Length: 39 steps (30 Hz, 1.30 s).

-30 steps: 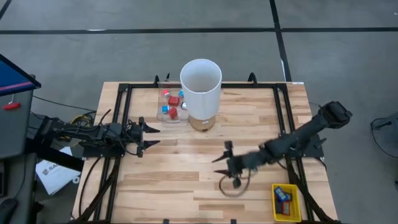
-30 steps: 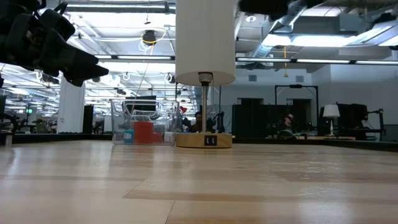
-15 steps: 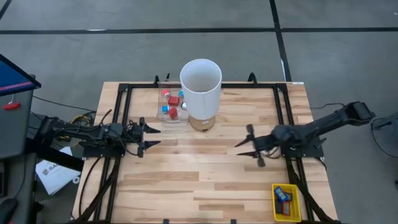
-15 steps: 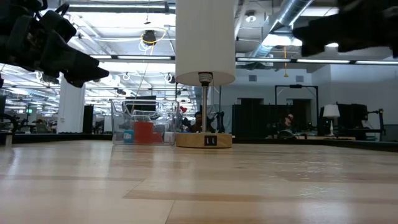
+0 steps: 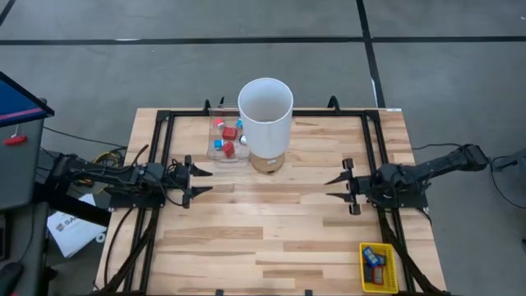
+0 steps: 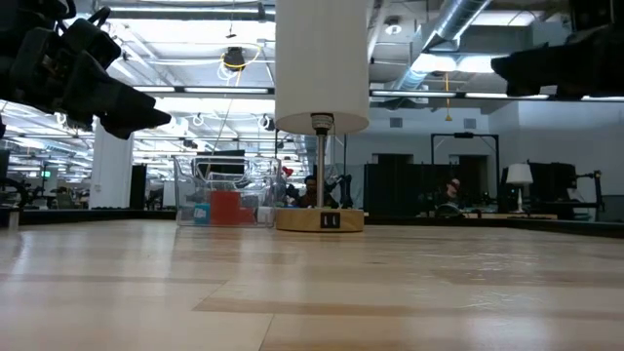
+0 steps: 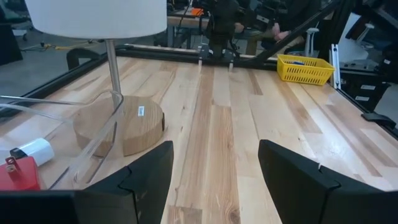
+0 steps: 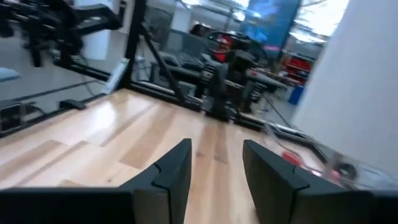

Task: Pick & Place Office items
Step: Return to Home Position

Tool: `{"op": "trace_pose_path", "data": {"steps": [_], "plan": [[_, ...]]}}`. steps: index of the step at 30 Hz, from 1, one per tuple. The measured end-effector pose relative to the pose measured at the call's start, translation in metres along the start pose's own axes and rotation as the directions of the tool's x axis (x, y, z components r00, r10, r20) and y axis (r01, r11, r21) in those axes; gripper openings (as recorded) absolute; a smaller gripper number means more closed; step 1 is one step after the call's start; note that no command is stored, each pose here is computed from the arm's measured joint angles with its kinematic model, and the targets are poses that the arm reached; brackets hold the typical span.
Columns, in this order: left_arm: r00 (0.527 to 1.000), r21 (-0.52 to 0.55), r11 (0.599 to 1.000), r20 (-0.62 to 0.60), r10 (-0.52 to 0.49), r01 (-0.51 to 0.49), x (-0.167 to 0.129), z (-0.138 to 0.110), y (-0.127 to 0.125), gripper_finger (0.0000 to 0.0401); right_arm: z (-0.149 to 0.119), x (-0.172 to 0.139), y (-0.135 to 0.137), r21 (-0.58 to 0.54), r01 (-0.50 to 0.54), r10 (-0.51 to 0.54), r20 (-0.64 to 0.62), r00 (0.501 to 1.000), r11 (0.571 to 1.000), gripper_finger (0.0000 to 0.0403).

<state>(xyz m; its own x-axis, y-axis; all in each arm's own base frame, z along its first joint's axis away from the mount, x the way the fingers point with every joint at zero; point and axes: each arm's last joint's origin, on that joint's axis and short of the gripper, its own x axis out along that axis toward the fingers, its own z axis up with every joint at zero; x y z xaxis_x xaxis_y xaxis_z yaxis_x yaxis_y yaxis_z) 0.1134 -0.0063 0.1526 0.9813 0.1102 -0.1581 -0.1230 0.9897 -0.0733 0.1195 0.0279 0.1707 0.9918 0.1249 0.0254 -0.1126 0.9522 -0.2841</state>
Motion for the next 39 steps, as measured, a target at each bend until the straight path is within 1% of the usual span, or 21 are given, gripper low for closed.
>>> {"op": "trace_pose_path", "data": {"steps": [4,7,10,12,27,39], "plan": [[1.0,0.0,1.0,0.0,0.0,0.0,0.0,0.0,0.0,0.0232,-0.006,-0.009,-0.007,-0.001,0.053,-0.053,-0.056,0.997,0.999,0.0137],[1.0,0.0,1.0,0.0,0.0,0.0,0.0,0.0,0.0,0.0232,-0.011,-0.018,-0.011,0.061,0.09,-0.083,-0.103,0.991,0.994,0.0136],[1.0,0.0,1.0,0.0,0.0,0.0,0.0,0.0,0.0,0.0232,-0.007,-0.024,-0.015,0.166,0.11,-0.106,-0.036,0.994,0.98,0.0136],[1.0,0.0,1.0,0.0,0.0,0.0,0.0,0.0,0.0,0.0232,-0.006,-0.025,-0.016,0.19,0.113,-0.111,-0.021,0.994,0.975,0.0136],[1.0,0.001,1.0,-0.002,0.0,0.0,0.0,0.0,0.0,0.0232,-0.008,-0.025,-0.022,0.185,0.181,-0.176,-0.042,0.983,0.966,0.0137],[1.0,0.0,1.0,-0.002,0.0,0.0,0.0,0.0,0.0,0.0232,-0.008,-0.025,-0.022,0.185,0.185,-0.18,-0.044,0.983,0.965,0.0139]]}}
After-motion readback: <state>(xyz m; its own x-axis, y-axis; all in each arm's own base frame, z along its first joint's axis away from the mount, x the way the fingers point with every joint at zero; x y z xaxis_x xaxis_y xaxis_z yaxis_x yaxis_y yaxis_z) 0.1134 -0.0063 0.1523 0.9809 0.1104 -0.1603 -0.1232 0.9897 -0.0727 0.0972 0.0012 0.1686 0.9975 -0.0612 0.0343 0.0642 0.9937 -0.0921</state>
